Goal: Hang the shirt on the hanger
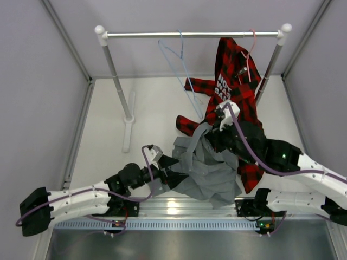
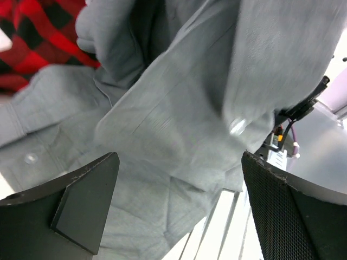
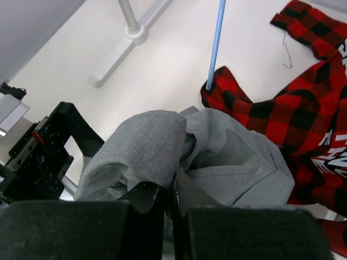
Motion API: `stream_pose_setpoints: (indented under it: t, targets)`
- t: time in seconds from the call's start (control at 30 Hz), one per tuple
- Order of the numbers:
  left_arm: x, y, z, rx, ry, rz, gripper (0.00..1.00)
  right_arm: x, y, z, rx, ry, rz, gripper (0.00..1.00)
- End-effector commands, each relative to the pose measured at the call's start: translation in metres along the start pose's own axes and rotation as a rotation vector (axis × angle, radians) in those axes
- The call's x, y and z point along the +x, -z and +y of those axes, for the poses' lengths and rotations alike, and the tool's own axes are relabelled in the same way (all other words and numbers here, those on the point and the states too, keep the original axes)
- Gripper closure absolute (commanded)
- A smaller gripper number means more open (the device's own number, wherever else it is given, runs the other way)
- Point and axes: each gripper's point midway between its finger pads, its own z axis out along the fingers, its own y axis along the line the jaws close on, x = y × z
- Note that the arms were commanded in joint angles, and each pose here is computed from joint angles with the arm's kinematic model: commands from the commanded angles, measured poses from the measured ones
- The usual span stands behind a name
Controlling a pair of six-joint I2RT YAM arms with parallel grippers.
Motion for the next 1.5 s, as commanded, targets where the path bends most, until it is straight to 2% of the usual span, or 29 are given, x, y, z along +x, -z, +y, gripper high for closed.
stream_pose_setpoints:
  t: [0.0, 0.13, 0.33, 0.47, 0.6, 0.73, 0.77, 0.83, 0.9, 0.93, 0.97, 1.0, 1.03, 1.07, 1.1, 1.13, 1.17, 1.2, 1.23, 1.33, 1.37, 1.43, 1.47]
  targets:
    - [-0.023, 0.006, -0.006, 0.052, -0.134, -0.129, 0.02, -0.021, 0.026, 0.009, -0.105, 0.016, -0.076, 1.0]
    - [-0.029, 0.004, 0.004, 0.003, -0.196, -0.157, 0.02, -0.018, 0.047, 0.019, -0.227, 0.057, -0.079, 1.0]
    - [-0.017, -0.023, -0.032, 0.221, -0.305, -0.073, 0.02, -0.016, 0.068, 0.033, -0.368, 0.113, -0.094, 0.98]
    - [-0.015, -0.034, -0.034, 0.238, -0.325, -0.069, 0.02, -0.017, 0.08, 0.036, -0.418, 0.122, -0.104, 0.98]
    - [-0.013, -0.046, -0.039, 0.257, -0.31, -0.012, 0.03, -0.016, 0.081, 0.037, -0.43, 0.133, -0.105, 0.98]
    - [0.0, -0.055, -0.045, 0.291, -0.289, 0.102, 0.4, -0.016, 0.078, 0.034, -0.408, 0.143, -0.109, 0.97]
    - [-0.006, -0.059, -0.046, 0.277, -0.288, 0.098, 0.99, -0.017, 0.078, 0.032, -0.398, 0.141, -0.114, 0.97]
    - [-0.006, -0.06, -0.033, 0.201, -0.275, 0.105, 1.0, -0.019, 0.078, 0.03, -0.382, 0.139, -0.12, 0.96]
    - [-0.014, -0.061, -0.001, 0.013, -0.278, 0.07, 1.0, -0.021, 0.077, 0.025, -0.356, 0.134, -0.127, 0.95]
    - [-0.02, -0.06, 0.016, -0.095, -0.269, 0.052, 1.0, -0.021, 0.077, 0.023, -0.345, 0.13, -0.13, 0.95]
    - [-0.015, -0.052, 0.036, -0.2, -0.27, 0.092, 1.0, -0.023, 0.077, 0.019, -0.321, 0.125, -0.138, 0.95]
    - [-0.032, -0.046, 0.061, -0.379, -0.274, 0.058, 1.0, -0.025, 0.076, 0.017, -0.309, 0.115, -0.146, 0.94]
    - [-0.038, -0.038, 0.075, -0.491, -0.236, 0.051, 1.0, -0.029, 0.077, 0.014, -0.292, 0.105, -0.158, 0.94]
    - [-0.034, -0.019, 0.094, -0.622, -0.246, 0.1, 1.0, -0.032, 0.076, 0.01, -0.267, 0.094, -0.171, 0.94]
    - [-0.05, 0.003, 0.116, -0.806, -0.254, 0.052, 1.0, -0.036, 0.077, 0.011, -0.268, 0.083, -0.185, 0.94]
    - [-0.067, 0.011, 0.117, -0.873, -0.22, 0.008, 1.0, -0.044, 0.078, 0.014, -0.28, 0.068, -0.211, 0.96]
    - [-0.082, 0.027, 0.118, -0.927, -0.217, -0.024, 1.0, -0.047, 0.079, 0.022, -0.322, 0.066, -0.221, 0.98]
    - [-0.085, 0.045, 0.123, -0.99, -0.242, 0.003, 1.0, -0.051, 0.08, 0.03, -0.359, 0.076, -0.234, 1.0]
    - [-0.11, 0.056, 0.12, -1.046, -0.239, -0.06, 1.0, -0.061, 0.083, 0.04, -0.409, 0.079, -0.267, 1.0]
    - [-0.172, 0.09, 0.102, -1.066, -0.264, -0.179, 1.0, -0.08, 0.089, 0.072, -0.561, 0.092, -0.332, 1.0]
    - [-0.194, 0.104, 0.092, -1.052, -0.249, -0.241, 1.0, -0.088, 0.093, 0.078, -0.592, 0.091, -0.36, 1.0]
    - [-0.227, 0.121, 0.079, -1.034, -0.301, -0.273, 1.0, -0.107, 0.096, 0.084, -0.61, 0.069, -0.413, 1.0]
    - [-0.26, 0.137, 0.065, -1.015, -0.278, -0.35, 1.0, -0.121, 0.101, 0.088, -0.628, 0.053, -0.458, 1.0]
